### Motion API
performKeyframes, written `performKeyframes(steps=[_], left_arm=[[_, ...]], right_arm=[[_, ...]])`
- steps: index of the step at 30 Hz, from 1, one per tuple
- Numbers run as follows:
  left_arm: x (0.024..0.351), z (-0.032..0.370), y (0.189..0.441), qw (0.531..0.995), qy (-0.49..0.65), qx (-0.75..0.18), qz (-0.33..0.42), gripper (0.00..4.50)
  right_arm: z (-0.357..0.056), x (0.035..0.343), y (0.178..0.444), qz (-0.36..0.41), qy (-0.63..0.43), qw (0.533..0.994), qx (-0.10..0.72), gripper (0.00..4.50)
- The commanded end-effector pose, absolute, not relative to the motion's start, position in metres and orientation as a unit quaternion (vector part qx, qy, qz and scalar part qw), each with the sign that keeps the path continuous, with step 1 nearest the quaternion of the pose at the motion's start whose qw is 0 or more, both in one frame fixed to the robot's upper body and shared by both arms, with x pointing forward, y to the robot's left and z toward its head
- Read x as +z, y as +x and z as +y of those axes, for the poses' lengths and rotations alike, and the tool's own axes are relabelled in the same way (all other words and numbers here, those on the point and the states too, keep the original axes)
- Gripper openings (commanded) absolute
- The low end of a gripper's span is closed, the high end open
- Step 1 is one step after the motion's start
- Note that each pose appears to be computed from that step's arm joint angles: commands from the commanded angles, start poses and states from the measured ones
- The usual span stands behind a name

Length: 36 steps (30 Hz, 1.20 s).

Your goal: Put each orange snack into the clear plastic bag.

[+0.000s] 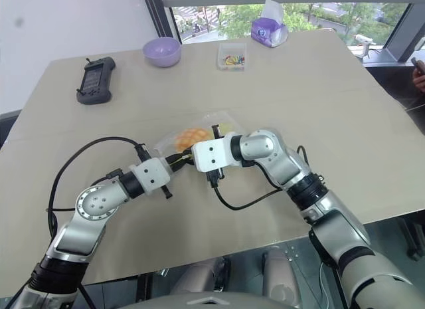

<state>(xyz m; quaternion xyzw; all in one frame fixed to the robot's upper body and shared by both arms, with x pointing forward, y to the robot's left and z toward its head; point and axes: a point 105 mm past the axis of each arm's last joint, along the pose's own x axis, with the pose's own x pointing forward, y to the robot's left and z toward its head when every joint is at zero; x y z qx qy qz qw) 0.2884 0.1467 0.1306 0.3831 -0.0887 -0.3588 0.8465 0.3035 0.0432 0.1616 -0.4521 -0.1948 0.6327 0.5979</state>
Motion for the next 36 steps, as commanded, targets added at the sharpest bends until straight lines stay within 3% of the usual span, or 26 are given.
performKeyframes(steps=[1, 36], left_arm=[[0.144, 0.138, 0.285, 0.840, 0.384, -0.365, -0.120, 0.00], [0.145, 0.159, 0.295, 0.838, 0.408, -0.345, -0.107, 0.00]], right_arm=[[0.050, 0.170, 0.294, -0.222, -0.448, 0.591, 0.633, 0.03], [0.017, 0.164, 0.320, -0.176, -0.481, 0.626, 0.588, 0.03]])
